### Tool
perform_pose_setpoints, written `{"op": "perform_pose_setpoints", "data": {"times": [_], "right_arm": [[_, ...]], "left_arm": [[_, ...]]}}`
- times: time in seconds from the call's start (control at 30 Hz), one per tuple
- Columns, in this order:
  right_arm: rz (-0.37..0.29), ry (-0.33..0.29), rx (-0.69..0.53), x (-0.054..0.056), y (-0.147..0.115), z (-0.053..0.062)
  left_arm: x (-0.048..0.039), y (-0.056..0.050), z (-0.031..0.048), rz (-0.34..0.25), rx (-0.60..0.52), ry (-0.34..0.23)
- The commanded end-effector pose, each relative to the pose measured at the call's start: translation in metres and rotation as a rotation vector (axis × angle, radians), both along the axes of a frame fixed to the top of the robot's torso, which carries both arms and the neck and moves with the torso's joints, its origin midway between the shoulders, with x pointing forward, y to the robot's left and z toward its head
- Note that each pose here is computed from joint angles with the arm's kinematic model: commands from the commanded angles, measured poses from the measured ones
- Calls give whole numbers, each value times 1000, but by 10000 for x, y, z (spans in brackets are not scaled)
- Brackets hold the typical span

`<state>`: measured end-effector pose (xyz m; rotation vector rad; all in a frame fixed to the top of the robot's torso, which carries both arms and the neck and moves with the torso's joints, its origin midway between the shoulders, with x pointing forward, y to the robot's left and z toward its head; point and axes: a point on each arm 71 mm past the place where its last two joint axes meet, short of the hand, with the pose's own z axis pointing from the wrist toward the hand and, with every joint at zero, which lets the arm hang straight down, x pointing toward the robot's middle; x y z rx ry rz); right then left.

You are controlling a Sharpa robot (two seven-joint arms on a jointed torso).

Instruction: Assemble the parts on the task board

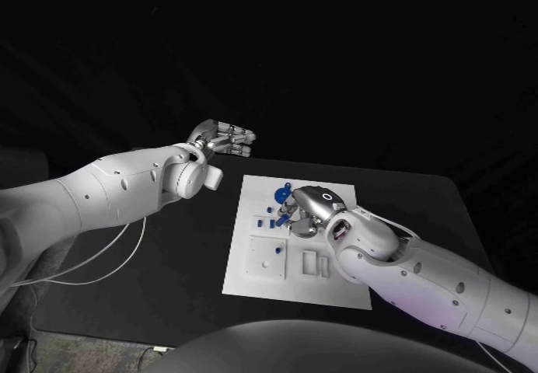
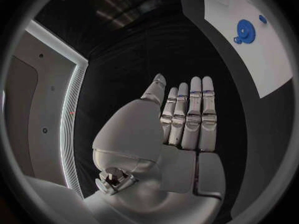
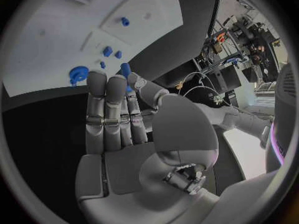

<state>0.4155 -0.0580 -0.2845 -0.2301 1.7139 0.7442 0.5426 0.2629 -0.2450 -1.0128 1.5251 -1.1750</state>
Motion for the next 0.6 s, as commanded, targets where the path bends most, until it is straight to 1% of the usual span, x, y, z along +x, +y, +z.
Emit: {"op": "perform_pose_setpoints", "data": {"times": [0.03,0.13,0.27,0.6], "right_arm": [[53,-14,-16,-51,110,-17],[81,-7,-19,-110,209,-69],[117,4,-26,-200,309,-167],[151,18,-61,-315,398,-388]], "left_arm": [[-2,-56,13,-23,-8,-4],[-2,-78,13,-26,-10,-4],[-1,-95,16,-29,-9,-3],[-3,-111,24,-34,-6,-4]]}}
